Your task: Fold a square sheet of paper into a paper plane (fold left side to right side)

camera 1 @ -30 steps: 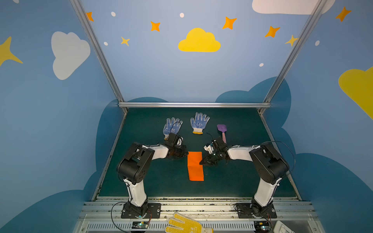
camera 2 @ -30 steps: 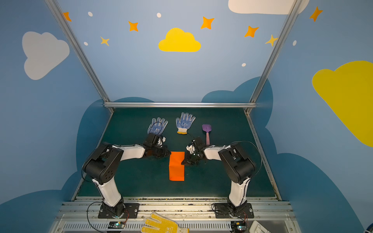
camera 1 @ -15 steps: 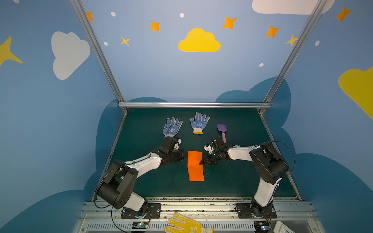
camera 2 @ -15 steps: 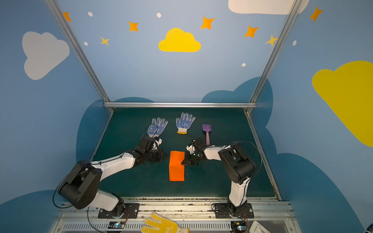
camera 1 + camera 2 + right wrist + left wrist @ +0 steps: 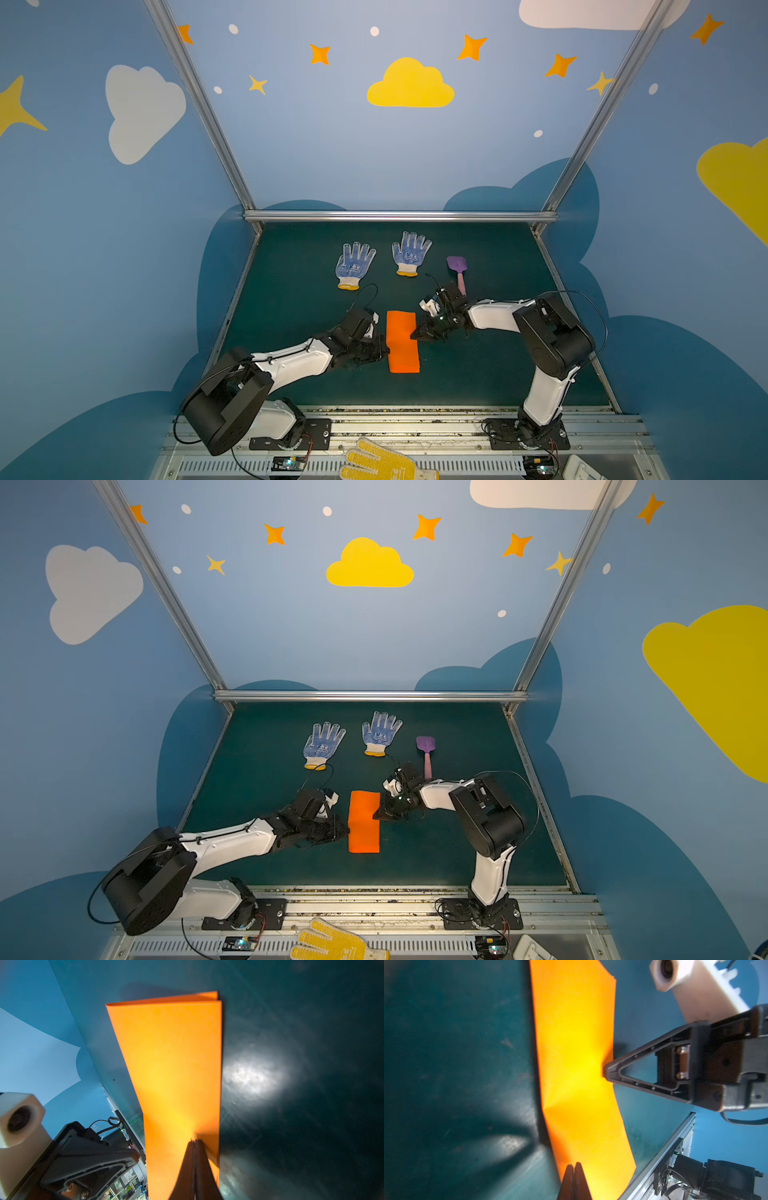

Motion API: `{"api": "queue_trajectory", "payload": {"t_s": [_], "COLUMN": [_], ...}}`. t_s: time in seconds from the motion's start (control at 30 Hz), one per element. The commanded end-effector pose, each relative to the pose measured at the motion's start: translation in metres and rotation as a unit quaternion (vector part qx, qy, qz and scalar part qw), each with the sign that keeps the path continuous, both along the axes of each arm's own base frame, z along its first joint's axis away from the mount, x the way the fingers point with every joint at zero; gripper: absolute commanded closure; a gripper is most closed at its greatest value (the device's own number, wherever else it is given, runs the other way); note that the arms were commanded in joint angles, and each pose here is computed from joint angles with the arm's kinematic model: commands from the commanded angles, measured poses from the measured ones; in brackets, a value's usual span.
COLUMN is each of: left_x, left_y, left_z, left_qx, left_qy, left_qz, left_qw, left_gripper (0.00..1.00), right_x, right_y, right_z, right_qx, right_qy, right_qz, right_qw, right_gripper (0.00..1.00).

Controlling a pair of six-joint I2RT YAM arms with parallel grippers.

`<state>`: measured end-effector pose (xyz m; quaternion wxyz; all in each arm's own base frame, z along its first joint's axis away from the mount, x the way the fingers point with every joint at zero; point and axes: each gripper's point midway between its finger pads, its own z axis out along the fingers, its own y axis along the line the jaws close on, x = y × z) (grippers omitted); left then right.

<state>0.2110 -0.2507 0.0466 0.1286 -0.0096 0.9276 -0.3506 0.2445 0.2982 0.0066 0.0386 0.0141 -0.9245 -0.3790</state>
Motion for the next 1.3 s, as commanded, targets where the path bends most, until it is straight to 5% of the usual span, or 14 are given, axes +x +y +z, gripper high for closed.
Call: {"api": "queue_trajectory", "payload": {"t_s": [0.0,0.7,0.97,1.27], "left_x": [0.004,-0.02,-0.027,0.019], "left_y": [-0.006,0.018,0.03,0.016], "left_z": [0.002,-0.049,-0.024,0.041], "left_qx": [-0.009,0.045,0.044,0.025], "left_qy": [-0.015,0.024,0.012,-0.047], "left_qz": [0.003,0.026,0.034,0.049], "left_qw": [1.0,0.998,0.998,0.997], "left_gripper": [0.96,0.96,0.96,0.96], "right_x": [-0.037,-0.038,-0.031,-0.002], "right_y": [-0.058,-0.06,-0.06,-0.06], "right_z": [-0.089,-0.093,-0.09,-0.068], "right_qx": [-0.179,-0.186,-0.193,-0.217], "right_qy": [0.056,0.059,0.048,-0.004], "right_qz": [-0.023,-0.018,-0.002,0.061], "right_qw": [0.982,0.981,0.98,0.974], "right_gripper": [1.0,1.0,1.0,1.0]}}
